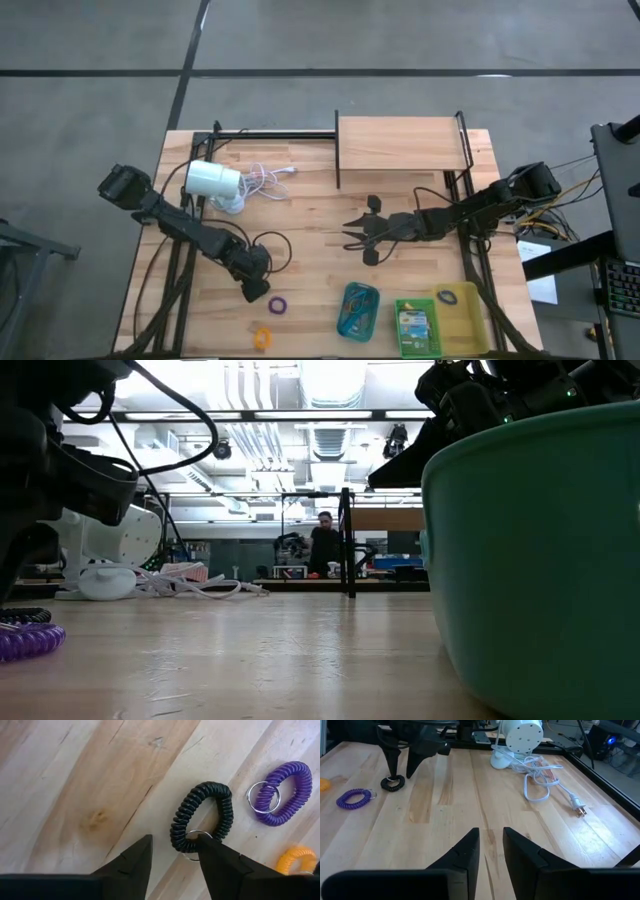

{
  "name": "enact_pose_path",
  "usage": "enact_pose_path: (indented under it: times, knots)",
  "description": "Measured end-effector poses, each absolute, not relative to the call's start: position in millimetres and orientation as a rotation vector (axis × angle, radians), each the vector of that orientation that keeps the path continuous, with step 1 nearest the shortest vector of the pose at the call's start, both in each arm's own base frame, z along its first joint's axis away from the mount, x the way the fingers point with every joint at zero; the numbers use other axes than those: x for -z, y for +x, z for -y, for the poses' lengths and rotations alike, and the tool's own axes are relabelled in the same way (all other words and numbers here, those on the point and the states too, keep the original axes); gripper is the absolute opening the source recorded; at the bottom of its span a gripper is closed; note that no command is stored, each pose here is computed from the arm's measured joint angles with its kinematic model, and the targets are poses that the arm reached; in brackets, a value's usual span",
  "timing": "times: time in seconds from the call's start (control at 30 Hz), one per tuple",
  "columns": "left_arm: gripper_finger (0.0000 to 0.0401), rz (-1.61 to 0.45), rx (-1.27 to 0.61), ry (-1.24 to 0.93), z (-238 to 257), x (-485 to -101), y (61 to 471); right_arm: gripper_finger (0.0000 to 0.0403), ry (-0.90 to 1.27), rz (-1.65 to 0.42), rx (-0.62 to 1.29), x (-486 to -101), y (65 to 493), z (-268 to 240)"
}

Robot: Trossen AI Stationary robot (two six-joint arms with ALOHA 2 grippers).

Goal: Pick & Place Office Desk Supplies
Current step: Put the black spring rubberband into the yellow bin

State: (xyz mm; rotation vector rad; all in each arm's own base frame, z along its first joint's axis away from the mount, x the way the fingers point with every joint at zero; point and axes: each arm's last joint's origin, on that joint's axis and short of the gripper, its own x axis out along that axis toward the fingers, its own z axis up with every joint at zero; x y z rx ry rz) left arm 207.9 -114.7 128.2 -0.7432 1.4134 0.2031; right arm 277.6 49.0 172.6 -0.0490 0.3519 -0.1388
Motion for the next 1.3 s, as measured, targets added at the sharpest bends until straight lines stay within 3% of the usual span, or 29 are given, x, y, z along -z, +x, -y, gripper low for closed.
enact_pose_path:
  times: [0.33, 0.77, 1.3]
  knots:
    - [0.0110, -1.372, -0.228, -0.728, 114, -127, 210, 0.0068, -0.049, -0.352, 0.139, -173, 278, -49]
    - [0.0035, -1.308, -0.190, -0.709, 116, -128, 215, 0.0085, -0.049, -0.352, 0.139, -173, 278, -49]
    - [0.0029, -1.206, -0.185, -0.733, 106, -137, 224, 0.0068, -0.049, -0.352, 0.139, -173, 278, -49]
